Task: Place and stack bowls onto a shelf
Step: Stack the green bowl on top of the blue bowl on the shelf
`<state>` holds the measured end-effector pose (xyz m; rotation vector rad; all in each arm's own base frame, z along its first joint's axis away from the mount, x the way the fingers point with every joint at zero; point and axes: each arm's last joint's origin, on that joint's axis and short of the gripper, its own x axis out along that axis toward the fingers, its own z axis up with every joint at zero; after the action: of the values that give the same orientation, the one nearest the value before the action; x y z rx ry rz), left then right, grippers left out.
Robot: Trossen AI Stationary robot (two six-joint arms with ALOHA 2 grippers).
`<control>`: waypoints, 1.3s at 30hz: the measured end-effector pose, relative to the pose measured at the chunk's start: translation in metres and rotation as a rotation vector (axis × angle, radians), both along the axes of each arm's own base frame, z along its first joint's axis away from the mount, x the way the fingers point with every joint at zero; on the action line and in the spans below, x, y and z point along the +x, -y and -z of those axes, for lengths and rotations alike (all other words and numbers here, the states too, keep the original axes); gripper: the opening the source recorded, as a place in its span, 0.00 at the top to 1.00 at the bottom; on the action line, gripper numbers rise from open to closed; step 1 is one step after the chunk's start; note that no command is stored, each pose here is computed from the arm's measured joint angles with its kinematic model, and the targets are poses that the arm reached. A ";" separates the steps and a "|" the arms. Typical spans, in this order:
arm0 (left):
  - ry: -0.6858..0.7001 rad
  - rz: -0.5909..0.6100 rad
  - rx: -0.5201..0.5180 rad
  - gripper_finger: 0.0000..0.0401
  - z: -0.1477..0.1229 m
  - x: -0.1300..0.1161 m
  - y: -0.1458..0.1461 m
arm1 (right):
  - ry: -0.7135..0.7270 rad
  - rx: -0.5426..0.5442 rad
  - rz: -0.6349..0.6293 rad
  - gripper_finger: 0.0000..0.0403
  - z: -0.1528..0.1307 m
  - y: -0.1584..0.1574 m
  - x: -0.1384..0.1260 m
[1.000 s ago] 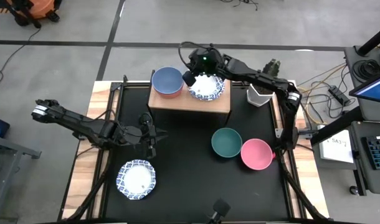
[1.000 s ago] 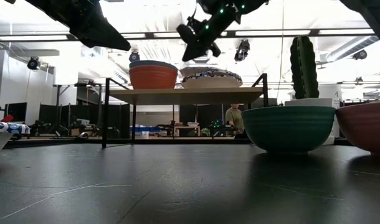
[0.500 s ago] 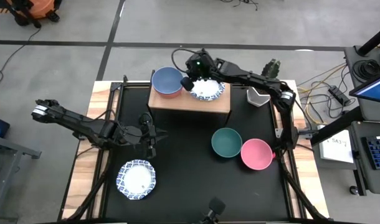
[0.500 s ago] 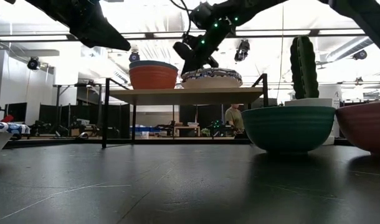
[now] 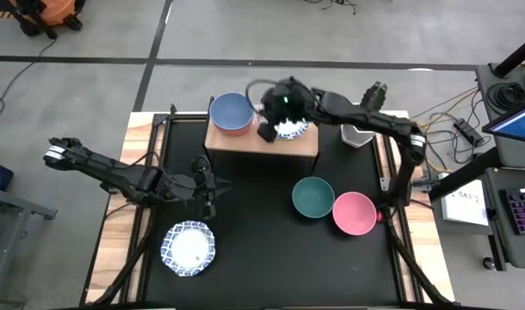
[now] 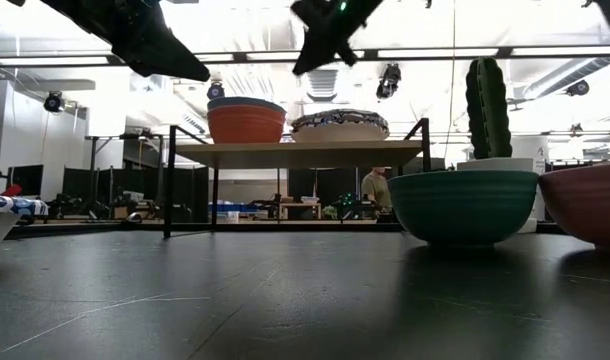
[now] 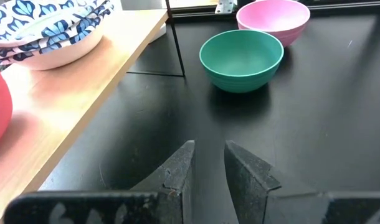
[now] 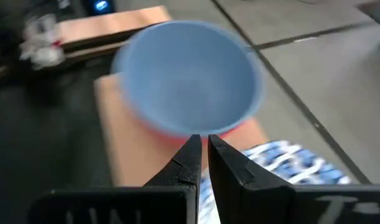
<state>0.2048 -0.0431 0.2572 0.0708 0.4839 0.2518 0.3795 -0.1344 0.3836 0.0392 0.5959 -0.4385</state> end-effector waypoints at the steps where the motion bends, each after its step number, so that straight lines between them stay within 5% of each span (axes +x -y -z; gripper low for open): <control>1: 0.003 0.000 -0.001 0.83 0.000 0.000 0.000 | -0.007 0.000 -0.030 0.96 -0.001 -0.013 -0.002; 10: 0.063 0.009 -0.021 0.83 0.001 0.013 0.004 | -0.016 0.028 -0.309 0.96 0.042 -0.131 -0.033; 18: 0.123 0.043 0.012 0.83 0.006 0.035 0.010 | 0.152 0.034 -0.508 0.96 0.097 -0.191 -0.093; 26: 0.095 0.049 0.029 0.83 0.003 0.078 0.022 | 0.312 0.056 -0.547 0.96 0.118 -0.192 -0.144; 39: -0.053 0.175 0.160 0.83 0.024 0.164 0.047 | 0.437 -0.095 -0.606 0.96 0.110 -0.178 -0.198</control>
<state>0.3683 -0.0904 0.2333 0.2755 0.5062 0.1163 0.1819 0.0441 0.2740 -0.1325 0.1359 0.1349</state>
